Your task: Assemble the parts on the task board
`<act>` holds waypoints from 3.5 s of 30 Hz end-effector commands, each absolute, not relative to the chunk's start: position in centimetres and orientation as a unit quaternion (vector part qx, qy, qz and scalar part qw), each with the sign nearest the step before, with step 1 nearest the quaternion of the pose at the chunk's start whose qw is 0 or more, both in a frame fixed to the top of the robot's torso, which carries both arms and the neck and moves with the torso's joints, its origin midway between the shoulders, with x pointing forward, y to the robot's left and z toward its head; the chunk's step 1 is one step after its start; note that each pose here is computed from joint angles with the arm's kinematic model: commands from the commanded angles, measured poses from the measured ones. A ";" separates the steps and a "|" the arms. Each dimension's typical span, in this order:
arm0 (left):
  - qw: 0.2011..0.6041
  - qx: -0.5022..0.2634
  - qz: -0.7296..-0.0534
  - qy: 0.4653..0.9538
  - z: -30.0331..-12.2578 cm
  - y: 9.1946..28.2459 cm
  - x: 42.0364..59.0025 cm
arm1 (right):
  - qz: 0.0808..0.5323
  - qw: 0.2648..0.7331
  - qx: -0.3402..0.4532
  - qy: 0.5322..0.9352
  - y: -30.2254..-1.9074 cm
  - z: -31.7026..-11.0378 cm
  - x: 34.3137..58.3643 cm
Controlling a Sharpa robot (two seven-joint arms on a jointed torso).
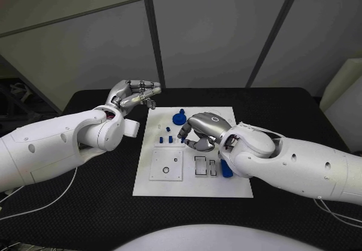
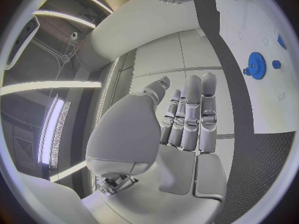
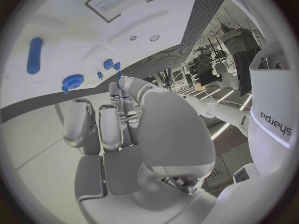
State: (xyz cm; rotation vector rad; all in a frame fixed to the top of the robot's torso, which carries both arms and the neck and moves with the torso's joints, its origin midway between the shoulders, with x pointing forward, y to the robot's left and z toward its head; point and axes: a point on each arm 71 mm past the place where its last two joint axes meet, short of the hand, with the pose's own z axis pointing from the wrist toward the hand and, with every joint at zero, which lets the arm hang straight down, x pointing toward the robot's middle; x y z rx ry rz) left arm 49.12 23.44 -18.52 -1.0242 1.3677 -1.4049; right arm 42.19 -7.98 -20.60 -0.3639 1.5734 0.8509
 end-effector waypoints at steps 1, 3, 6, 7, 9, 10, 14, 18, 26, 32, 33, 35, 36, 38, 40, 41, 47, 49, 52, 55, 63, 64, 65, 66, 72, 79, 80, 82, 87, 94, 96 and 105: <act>0.447 -0.410 -0.575 0.549 -18.3 23.2 49.1 | 0.379 0.591 -0.168 0.693 -7.3 -21.6 41.8; 0.447 -0.410 -0.575 0.549 -18.3 23.2 49.1 | 0.381 0.584 -0.171 0.696 -6.9 -22.1 41.6; 0.446 -0.410 -0.576 0.549 -18.3 23.0 49.2 | 0.382 0.573 -0.177 0.703 -6.2 -22.9 41.3; 0.445 -0.409 -0.577 0.550 -18.3 23.0 49.1 | 0.382 0.571 -0.178 0.705 -6.1 -23.1 41.2; 0.444 -0.409 -0.577 0.550 -18.3 22.9 49.1 | 0.381 0.568 -0.179 0.707 -5.9 -23.4 41.2; 0.444 -0.409 -0.578 0.550 -18.3 22.9 49.1 | 0.381 0.567 -0.179 0.708 -5.9 -23.5 41.2; 0.444 -0.409 -0.578 0.550 -18.3 22.8 49.2 | 0.378 0.564 -0.180 0.711 -5.7 -23.8 41.2; 0.444 -0.409 -0.578 0.550 -18.3 22.8 49.2 | 0.378 0.564 -0.181 0.712 -5.4 -23.9 41.2; 0.442 -0.408 -0.579 0.550 -18.3 22.7 49.2 | 0.376 0.560 -0.186 0.715 -5.1 -24.1 41.1; 0.442 -0.408 -0.579 0.550 -18.3 22.7 49.2 | 0.373 0.557 -0.190 0.718 -4.9 -24.2 41.1; 0.442 -0.408 -0.580 0.550 -18.3 22.7 49.2 | 0.373 0.556 -0.190 0.718 -4.9 -24.2 41.1; 0.441 -0.408 -0.580 0.550 -18.3 22.6 49.2 | 0.371 0.555 -0.192 0.720 -4.9 -24.3 41.0; 0.441 -0.407 -0.580 0.550 -18.3 22.6 49.2 | 0.370 0.554 -0.192 0.721 -4.8 -24.3 41.0; 0.441 -0.407 -0.580 0.550 -18.3 22.6 49.2 | 0.368 0.553 -0.193 0.722 -4.8 -24.4 41.0; 0.441 -0.407 -0.580 0.550 -18.3 22.6 49.2 | 0.366 0.552 -0.194 0.723 -4.8 -24.5 41.1; 0.441 -0.407 -0.580 0.550 -18.3 22.6 49.2 | 0.365 0.552 -0.195 0.724 -4.9 -24.5 41.1; 0.441 -0.407 -0.581 0.550 -18.3 22.5 49.2 | 0.360 0.548 -0.197 0.728 -4.9 -24.7 41.1; 0.440 -0.407 -0.581 0.550 -18.3 22.5 49.2 | 0.359 0.547 -0.198 0.730 -4.9 -24.8 41.0; 0.441 -0.407 -0.581 0.550 -18.3 22.5 49.2 | 0.357 0.546 -0.198 0.732 -4.9 -24.9 41.0; 0.441 -0.407 -0.581 0.550 -18.3 22.5 49.2 | 0.355 0.545 -0.198 0.733 -5.0 -25.0 41.1; 0.440 -0.406 -0.582 0.550 -18.3 22.5 49.2 | 0.346 0.546 -0.201 0.736 -5.1 -25.2 41.3; 0.440 -0.406 -0.582 0.550 -18.3 22.5 49.2 | 0.346 0.546 -0.201 0.736 -5.1 -25.2 41.3; 0.440 -0.406 -0.582 0.550 -18.3 22.5 49.2 | 0.346 0.545 -0.202 0.736 -5.1 -25.2 41.3; 0.440 -0.406 -0.582 0.550 -18.3 22.5 49.2 | 0.346 0.545 -0.203 0.736 -5.0 -25.2 41.2; 0.439 -0.406 -0.582 0.550 -18.3 22.5 49.2 | 0.346 0.534 -0.212 0.742 -5.0 -25.9 40.7; 0.440 -0.407 -0.581 0.551 -18.4 22.6 49.3 | 0.349 0.527 -0.215 0.744 -5.0 -26.3 40.4; 0.440 -0.407 -0.581 0.551 -18.4 22.6 49.3 | 0.350 0.526 -0.216 0.744 -5.0 -26.3 40.3; 0.440 -0.407 -0.581 0.551 -18.4 22.5 49.3 | 0.351 0.525 -0.216 0.744 -4.9 -26.3 40.3; 0.439 -0.407 -0.581 0.551 -18.4 22.5 49.3 | 0.355 0.529 -0.211 0.741 -5.0 -26.2 40.4; 0.438 -0.407 -0.581 0.552 -18.4 22.5 49.3 | 0.356 0.542 -0.199 0.735 -5.2 -26.1 40.6; 0.438 -0.407 -0.581 0.552 -18.4 22.4 49.3 | 0.356 0.545 -0.197 0.734 -5.3 -26.1 40.7; 0.436 -0.406 -0.582 0.553 -18.4 22.4 49.3 | 0.371 0.573 -0.174 0.710 -6.0 -25.4 40.7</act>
